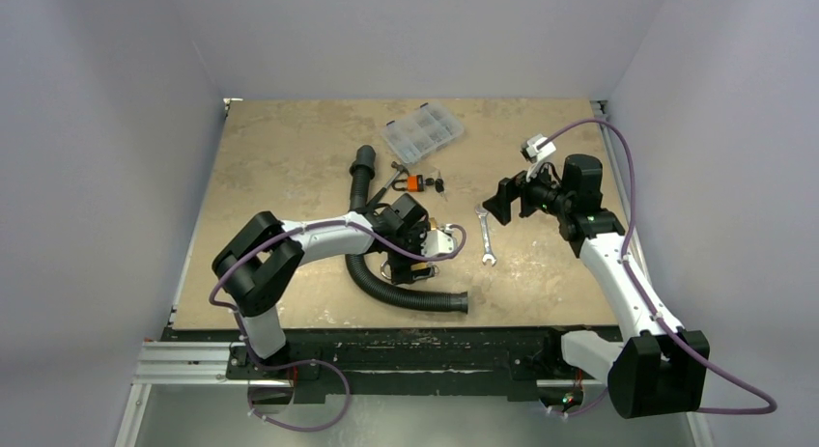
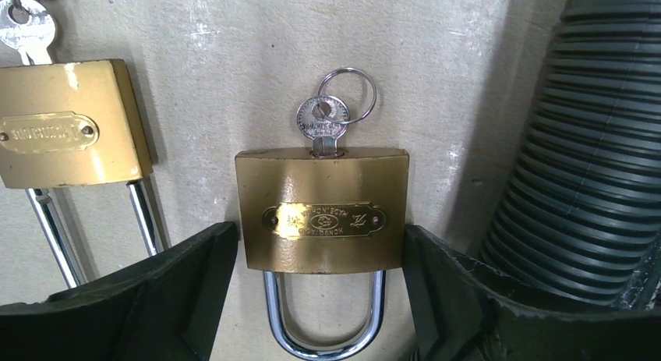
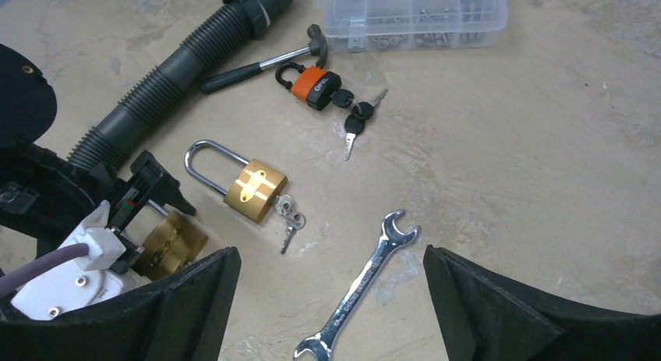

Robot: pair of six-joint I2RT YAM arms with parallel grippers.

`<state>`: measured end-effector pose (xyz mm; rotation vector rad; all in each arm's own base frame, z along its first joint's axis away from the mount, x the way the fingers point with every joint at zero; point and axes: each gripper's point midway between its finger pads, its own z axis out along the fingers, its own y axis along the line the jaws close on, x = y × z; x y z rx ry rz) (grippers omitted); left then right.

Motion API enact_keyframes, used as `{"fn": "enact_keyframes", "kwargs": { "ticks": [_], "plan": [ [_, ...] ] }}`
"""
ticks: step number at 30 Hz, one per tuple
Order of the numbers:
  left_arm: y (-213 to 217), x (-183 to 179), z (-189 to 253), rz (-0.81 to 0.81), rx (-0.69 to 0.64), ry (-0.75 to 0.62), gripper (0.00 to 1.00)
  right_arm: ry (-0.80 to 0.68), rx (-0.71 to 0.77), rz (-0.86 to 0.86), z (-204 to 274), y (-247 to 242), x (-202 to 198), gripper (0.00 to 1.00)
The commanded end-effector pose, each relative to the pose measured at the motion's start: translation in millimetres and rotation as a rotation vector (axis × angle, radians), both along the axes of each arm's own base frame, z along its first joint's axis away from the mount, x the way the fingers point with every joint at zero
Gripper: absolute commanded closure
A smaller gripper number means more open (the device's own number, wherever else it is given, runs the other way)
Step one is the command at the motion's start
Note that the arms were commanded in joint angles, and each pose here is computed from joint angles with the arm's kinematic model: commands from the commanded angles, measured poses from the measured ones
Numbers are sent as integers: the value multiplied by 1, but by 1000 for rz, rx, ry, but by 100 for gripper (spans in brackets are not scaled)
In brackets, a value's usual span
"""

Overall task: Lock with the key
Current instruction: Pick up the lock from the center of the board.

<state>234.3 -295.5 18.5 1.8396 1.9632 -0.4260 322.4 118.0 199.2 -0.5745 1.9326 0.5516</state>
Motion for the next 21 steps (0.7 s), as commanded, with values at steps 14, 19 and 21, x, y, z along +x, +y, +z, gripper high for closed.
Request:
{"fn": "enact_keyframes", "kwargs": {
  "ticks": [14, 19, 21],
  "plan": [
    [-24, 17, 50, -25, -97, -84, 61, -3, 89, 71, 6, 16, -5, 1],
    [-27, 23, 72, -25, -133, -134, 65, 17, 109, 104, 1, 21, -9, 1],
    [-28, 27, 82, -19, -153, -162, 65, 33, 121, 118, -2, 24, -11, 1]
  ]
}}
